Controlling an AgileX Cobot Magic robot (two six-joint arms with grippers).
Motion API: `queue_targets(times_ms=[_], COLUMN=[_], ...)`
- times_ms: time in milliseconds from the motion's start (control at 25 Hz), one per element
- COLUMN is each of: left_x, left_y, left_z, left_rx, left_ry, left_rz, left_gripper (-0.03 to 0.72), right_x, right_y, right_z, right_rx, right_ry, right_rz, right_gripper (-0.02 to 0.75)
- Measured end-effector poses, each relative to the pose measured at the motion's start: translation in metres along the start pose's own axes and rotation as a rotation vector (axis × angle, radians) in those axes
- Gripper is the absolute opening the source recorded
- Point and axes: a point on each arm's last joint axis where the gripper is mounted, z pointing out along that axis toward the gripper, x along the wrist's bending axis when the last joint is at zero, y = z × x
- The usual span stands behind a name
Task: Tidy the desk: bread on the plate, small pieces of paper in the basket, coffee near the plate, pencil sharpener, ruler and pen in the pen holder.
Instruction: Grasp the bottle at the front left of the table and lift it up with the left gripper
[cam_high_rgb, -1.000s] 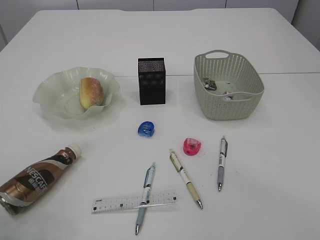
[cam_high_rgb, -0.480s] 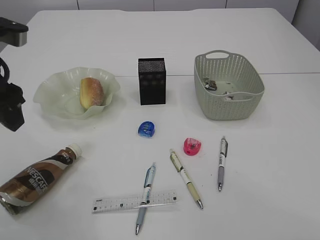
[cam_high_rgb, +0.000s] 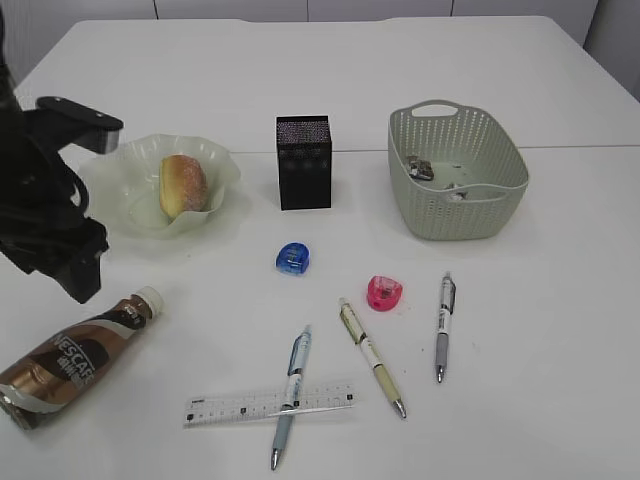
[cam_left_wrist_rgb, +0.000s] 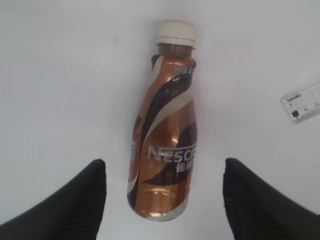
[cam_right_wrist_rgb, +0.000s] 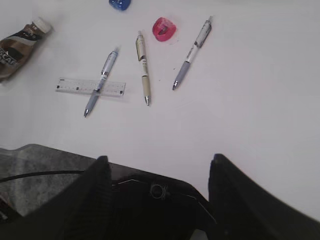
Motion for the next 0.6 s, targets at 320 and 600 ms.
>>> queue_targets(times_ms=[320,600], left_x=[-0.002,-0.001], left_y=[0.014,0.018], left_z=[0.059,0.091], left_rx=[0.106,0.161], left_ry=[-0.016,0.005], left_rz=[0.036,0.066], left_gripper=[0.546,0.546], right_x=[0.002,0.001], right_y=[-0.003,-0.003], right_z=[-0.004,-0.004], right_rx=[-0.015,-0.015], right_ry=[0.022,0.014], right_rz=[0.004,0.002], right_gripper=[0.451,0.451])
